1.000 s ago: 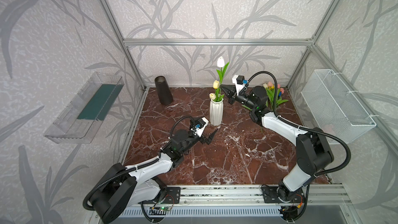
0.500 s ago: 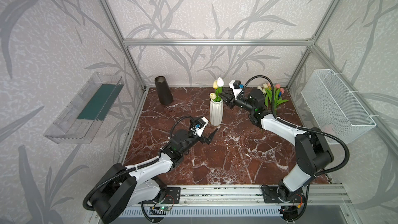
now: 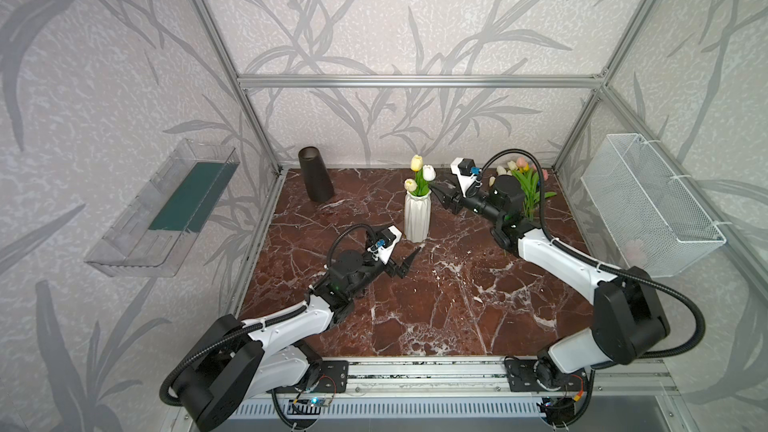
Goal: Arrange the flowers into the vase
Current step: 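Open the right gripper and move it back to the tulip bundle, then grasp a blue tulip stem from the bundle with the right gripper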
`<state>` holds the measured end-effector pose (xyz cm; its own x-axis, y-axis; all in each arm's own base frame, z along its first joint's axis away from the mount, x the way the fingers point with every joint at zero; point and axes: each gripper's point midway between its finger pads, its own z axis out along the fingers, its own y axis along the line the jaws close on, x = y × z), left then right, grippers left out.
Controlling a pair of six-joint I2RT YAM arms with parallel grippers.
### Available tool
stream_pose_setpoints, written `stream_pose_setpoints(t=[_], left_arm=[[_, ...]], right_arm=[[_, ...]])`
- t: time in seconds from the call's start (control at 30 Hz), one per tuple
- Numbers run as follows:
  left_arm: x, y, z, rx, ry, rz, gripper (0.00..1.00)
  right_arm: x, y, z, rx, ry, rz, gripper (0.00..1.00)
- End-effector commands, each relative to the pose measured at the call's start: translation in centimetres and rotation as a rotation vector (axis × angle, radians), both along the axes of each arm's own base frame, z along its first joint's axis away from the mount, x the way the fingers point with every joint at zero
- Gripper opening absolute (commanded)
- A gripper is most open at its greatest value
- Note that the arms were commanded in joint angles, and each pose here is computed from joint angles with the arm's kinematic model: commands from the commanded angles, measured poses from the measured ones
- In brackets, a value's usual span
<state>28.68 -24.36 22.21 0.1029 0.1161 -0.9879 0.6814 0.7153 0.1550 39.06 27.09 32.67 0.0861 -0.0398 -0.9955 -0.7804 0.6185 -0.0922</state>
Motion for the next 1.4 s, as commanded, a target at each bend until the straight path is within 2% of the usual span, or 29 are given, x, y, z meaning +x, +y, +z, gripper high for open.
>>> stream_pose_setpoints(t=[0.0,0.1,0.2,0.33,0.43,0.57,0.7,0.8,1.0,1.37], left_arm=[[-0.4,0.4,1.6,-0.04,-0.044,0.003,0.99],[-0.7,0.5,2.5,-0.056,-0.063,0.004,0.99],[-0.8,0.5,2.9,-0.055,-0.069,-0.001,0.99],[-0.8,0.3,2.2,-0.034,-0.053,-0.012,0.99],[-0.9,0.3,1.7,-0.034,-0.043,-0.013,0.99],[-0.8,0.2,1.2,-0.027,-0.029,-0.017,0.99],[-0.8,0.2,0.8,-0.021,-0.021,-0.016,0.99],[-0.7,0.2,0.5,-0.019,-0.017,-0.015,0.99],[-0.5,0.0,0.3,-0.021,-0.011,-0.017,0.99],[-0.4,0.0,0.0,-0.013,-0.005,-0.011,0.99]], right_arm=[[-2.2,-1.1,2.7,0.005,-0.076,-0.013,0.59],[-3.2,-2.6,3.5,0.025,-0.098,-0.069,0.6],[-1.4,-5.1,2.0,0.02,-0.018,-0.193,0.6],[3.7,-10.0,-4.4,-0.103,0.281,-0.43,0.54],[6.3,-14.7,-10.5,-0.248,0.518,-0.639,0.41],[7.1,-18.9,-18.3,-0.398,0.864,-0.677,0.32],[5.8,-21.3,-22.8,-0.667,1.063,-0.679,0.31],[5.5,-21.5,-24.8,-0.763,1.122,-0.628,0.32],[5.9,-22.4,-27.4,-0.836,1.178,-0.611,0.31],[8.1,-22.5,-28.4,-0.815,1.135,-0.621,0.32]])
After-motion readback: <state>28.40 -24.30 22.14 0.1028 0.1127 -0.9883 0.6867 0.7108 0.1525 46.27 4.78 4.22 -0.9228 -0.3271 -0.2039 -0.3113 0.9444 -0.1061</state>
